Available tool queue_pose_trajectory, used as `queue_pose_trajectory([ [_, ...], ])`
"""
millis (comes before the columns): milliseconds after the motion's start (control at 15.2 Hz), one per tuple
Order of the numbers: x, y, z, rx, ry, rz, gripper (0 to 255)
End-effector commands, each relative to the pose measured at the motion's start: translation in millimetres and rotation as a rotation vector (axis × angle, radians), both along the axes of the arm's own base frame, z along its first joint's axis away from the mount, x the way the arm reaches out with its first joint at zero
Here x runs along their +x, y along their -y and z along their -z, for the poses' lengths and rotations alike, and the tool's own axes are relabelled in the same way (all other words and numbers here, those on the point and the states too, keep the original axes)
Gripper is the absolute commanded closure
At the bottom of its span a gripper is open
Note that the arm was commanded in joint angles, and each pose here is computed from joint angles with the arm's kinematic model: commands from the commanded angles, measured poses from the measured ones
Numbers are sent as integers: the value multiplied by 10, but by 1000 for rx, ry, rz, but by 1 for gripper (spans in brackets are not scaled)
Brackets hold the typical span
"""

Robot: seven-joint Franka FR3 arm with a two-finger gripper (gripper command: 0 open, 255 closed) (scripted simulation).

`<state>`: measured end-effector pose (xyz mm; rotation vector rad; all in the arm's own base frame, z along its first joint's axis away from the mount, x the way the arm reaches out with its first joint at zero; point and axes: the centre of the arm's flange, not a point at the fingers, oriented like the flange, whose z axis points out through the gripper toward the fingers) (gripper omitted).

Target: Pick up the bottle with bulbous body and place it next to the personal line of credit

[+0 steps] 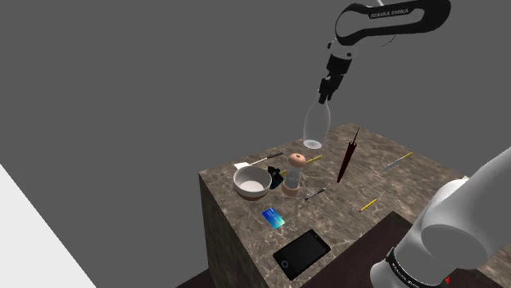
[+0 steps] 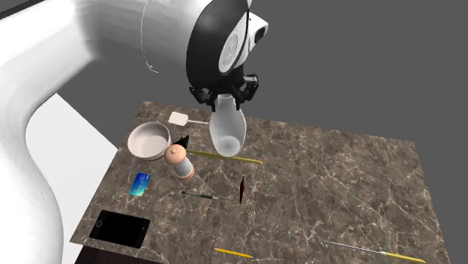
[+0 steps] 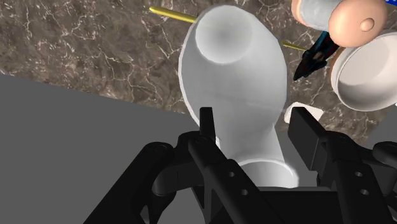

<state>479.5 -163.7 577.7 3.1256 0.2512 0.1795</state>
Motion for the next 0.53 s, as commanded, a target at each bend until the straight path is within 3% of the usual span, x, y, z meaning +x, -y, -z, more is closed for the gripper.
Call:
queue_pose_trajectory([
  [0, -68, -245, -119, -1, 0, 2, 255],
  [462, -284, -1086, -436, -1, 0, 2, 255],
])
